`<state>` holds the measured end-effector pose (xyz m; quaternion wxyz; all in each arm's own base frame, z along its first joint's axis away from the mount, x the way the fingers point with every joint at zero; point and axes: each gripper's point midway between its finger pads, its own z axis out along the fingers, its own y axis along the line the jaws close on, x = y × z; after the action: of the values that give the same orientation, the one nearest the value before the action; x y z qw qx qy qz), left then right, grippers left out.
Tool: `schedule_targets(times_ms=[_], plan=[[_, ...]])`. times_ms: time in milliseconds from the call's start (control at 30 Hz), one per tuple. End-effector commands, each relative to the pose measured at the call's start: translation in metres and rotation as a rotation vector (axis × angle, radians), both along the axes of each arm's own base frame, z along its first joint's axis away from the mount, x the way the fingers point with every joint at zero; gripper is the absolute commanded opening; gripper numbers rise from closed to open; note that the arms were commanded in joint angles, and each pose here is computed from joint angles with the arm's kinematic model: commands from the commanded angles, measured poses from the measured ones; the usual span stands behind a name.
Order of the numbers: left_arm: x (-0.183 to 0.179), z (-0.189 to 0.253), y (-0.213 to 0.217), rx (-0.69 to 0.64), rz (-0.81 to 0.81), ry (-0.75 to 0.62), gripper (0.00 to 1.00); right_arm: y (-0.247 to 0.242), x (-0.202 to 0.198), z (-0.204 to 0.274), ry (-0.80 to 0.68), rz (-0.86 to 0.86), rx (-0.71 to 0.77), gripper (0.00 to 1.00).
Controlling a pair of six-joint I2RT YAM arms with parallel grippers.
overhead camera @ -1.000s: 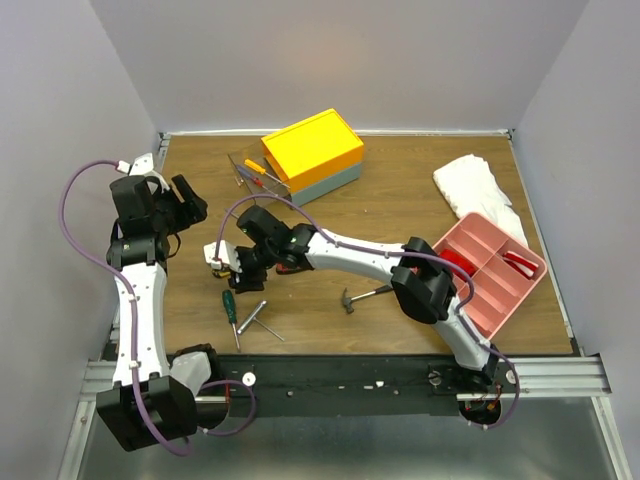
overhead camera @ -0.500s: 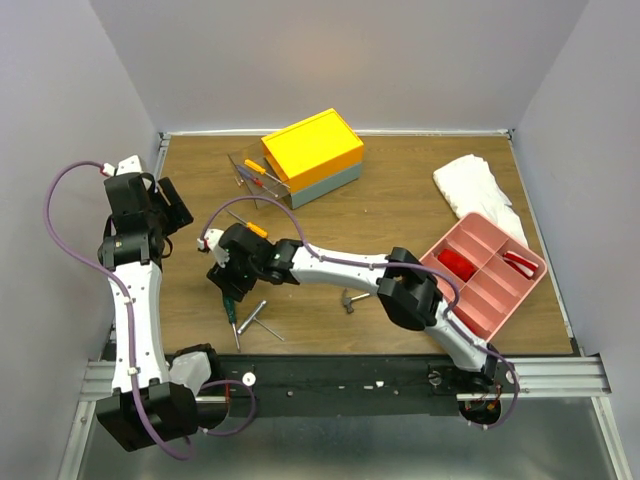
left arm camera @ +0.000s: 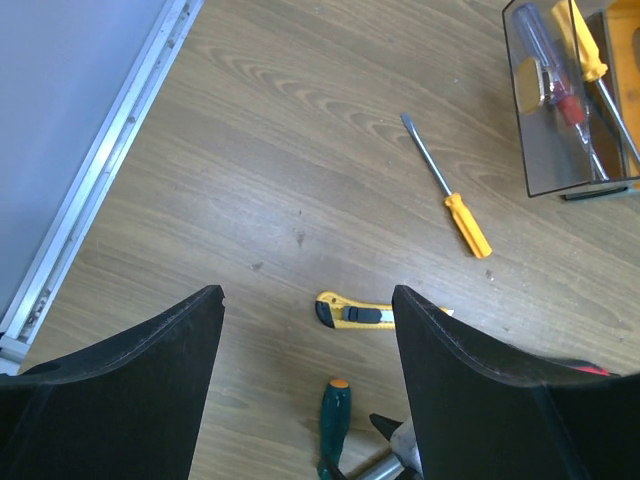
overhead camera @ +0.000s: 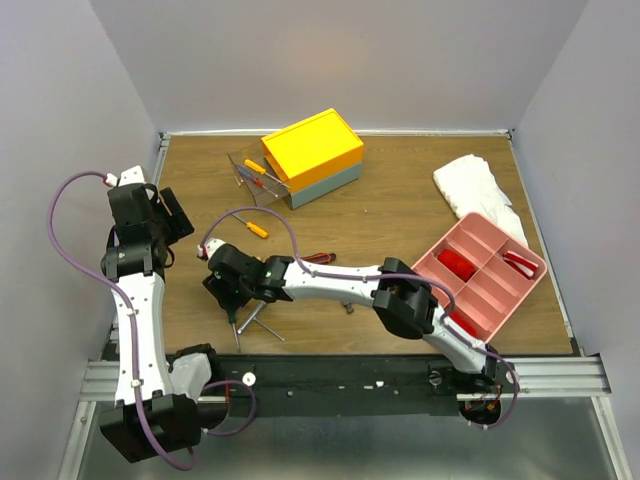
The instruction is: Sort the tools into containers
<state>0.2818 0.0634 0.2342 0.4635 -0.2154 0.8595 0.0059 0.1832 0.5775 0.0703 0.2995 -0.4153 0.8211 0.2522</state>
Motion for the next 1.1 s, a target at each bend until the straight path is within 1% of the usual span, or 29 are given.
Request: schedule_targets(times_ms=[0,100,167,200,267,367,433,500,533,567,600,667,767,800,867,900,933,1000,1033,1067], plan=[[-0.012,-0.002,0.007,0.047,0.026,0.012,0.79,0.003,-0.02,-0.028,0.025,-0.024,-0.055,0.58],[-0.014,-0.003,0.008,0.047,0.028,0.018,0.79,0.003,-0.023,-0.04,0.022,-0.042,-0.077,0.56],[-0.015,0.0,0.006,0.046,0.024,0.006,0.79,0.007,-0.025,-0.043,0.007,-0.036,-0.079,0.54],[-0.016,0.0,0.006,0.047,0.026,0.003,0.79,0.006,-0.025,-0.053,0.002,-0.037,-0.098,0.54],[-0.017,0.003,0.006,0.048,0.028,-0.01,0.79,0.007,-0.025,-0.059,-0.011,-0.037,-0.105,0.52],[-0.019,0.003,0.005,0.04,0.034,-0.015,0.79,0.009,-0.028,-0.064,-0.029,-0.005,-0.109,0.46],[-0.02,0.003,0.004,0.034,0.035,-0.016,0.79,0.01,-0.026,-0.062,-0.06,0.02,-0.1,0.37],[-0.019,0.003,0.003,0.025,0.036,-0.016,0.79,0.011,-0.024,-0.06,-0.083,0.038,-0.095,0.24],[-0.019,0.005,0.003,0.025,0.036,-0.023,0.79,0.013,-0.018,-0.051,-0.111,0.034,-0.078,0.2],[-0.018,0.007,0.002,0.021,0.037,-0.029,0.79,0.015,-0.016,-0.045,-0.114,0.04,-0.063,0.14],[-0.017,0.009,0.002,0.017,0.035,-0.035,0.79,0.019,-0.014,-0.034,-0.116,0.046,-0.038,0.05],[-0.015,0.016,0.001,0.015,0.033,-0.051,0.79,0.028,-0.007,-0.008,-0.109,0.056,0.038,0.01],[-0.012,0.032,0.002,0.026,0.028,-0.083,0.79,0.039,-0.001,0.037,-0.065,0.1,0.161,0.01],[-0.011,0.035,0.002,0.029,0.025,-0.088,0.79,0.041,-0.003,0.064,-0.056,0.134,0.217,0.01],[-0.009,0.051,0.003,0.048,0.018,-0.125,0.79,0.035,0.01,0.09,-0.065,0.161,0.262,0.01],[-0.009,0.056,0.003,0.052,0.017,-0.138,0.8,0.028,0.014,0.119,-0.091,0.167,0.3,0.01],[-0.007,0.066,0.003,0.061,0.014,-0.168,0.8,0.019,0.029,0.13,-0.125,0.179,0.307,0.01],[-0.006,0.077,0.003,0.065,0.015,-0.207,0.8,0.002,0.045,0.147,-0.171,0.166,0.311,0.01],[-0.004,0.086,0.002,0.066,0.017,-0.242,0.8,-0.014,0.065,0.173,-0.231,0.15,0.333,0.01],[-0.002,0.09,-0.001,0.058,0.004,-0.263,0.8,-0.022,0.074,0.181,-0.258,0.144,0.34,0.01]])
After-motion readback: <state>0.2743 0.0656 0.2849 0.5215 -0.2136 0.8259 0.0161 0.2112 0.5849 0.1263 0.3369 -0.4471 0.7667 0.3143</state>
